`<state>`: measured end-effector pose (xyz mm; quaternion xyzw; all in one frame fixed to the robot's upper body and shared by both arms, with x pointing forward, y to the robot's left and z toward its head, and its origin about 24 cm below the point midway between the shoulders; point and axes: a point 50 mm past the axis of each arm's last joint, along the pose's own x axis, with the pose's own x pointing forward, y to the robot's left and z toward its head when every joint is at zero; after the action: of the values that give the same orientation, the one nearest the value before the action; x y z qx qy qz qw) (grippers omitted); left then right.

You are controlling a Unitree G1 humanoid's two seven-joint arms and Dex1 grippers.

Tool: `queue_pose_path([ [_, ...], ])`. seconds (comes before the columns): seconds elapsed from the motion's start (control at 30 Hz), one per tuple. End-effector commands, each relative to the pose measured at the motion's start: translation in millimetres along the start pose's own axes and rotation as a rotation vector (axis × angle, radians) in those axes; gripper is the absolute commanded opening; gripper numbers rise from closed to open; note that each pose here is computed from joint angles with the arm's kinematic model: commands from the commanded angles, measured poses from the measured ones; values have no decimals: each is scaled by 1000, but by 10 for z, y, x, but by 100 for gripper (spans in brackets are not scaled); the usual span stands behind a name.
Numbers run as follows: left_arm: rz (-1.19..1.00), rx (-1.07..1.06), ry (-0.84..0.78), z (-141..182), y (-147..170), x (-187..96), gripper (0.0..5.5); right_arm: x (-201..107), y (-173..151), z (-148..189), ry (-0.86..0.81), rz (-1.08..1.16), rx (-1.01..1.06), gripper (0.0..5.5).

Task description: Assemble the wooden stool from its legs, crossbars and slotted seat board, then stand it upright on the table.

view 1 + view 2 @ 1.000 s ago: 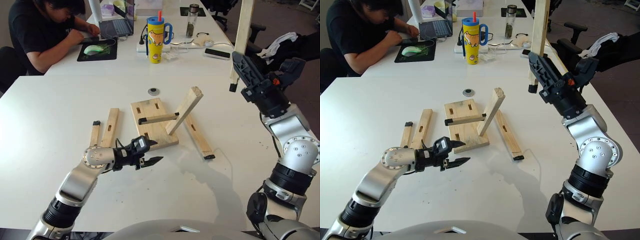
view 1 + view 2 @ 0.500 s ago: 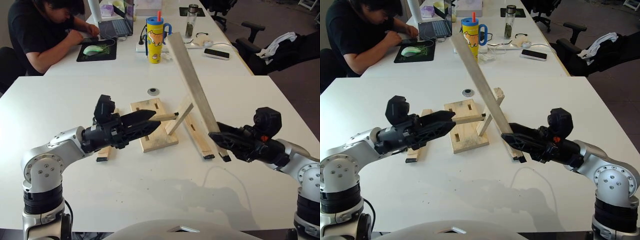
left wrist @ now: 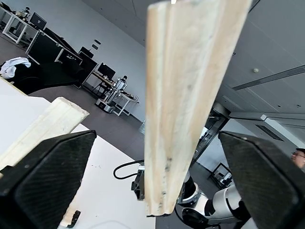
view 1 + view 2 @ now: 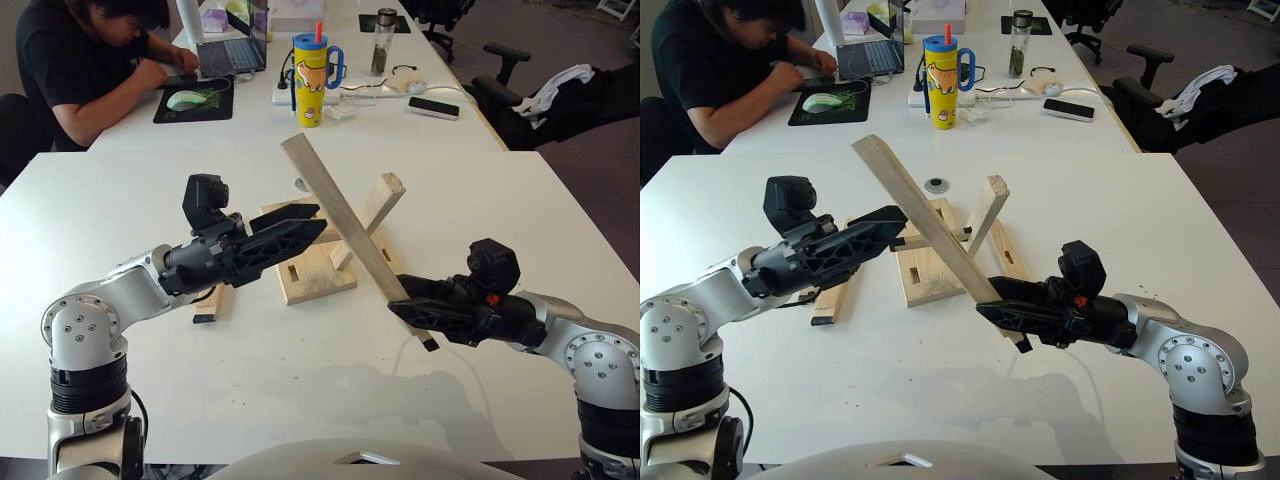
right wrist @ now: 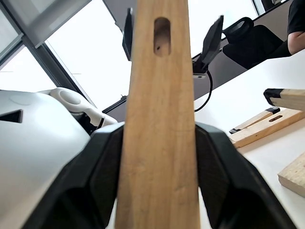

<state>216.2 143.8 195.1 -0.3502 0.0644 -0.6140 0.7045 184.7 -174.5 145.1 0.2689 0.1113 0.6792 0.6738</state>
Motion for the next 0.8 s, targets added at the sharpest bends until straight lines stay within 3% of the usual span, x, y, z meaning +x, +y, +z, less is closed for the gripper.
queue_pose_path([
  [0.03,-25,16,9,82,-57,24,471,-40,-32,-26,31,-21,3,209],
  [0.4,-2,-10,57,54,2,18,471,-76,-37,-132,86,2,28,209],
  [0.8,3,-38,122,29,33,-28,281,-59,-41,-172,93,0,18,209],
])
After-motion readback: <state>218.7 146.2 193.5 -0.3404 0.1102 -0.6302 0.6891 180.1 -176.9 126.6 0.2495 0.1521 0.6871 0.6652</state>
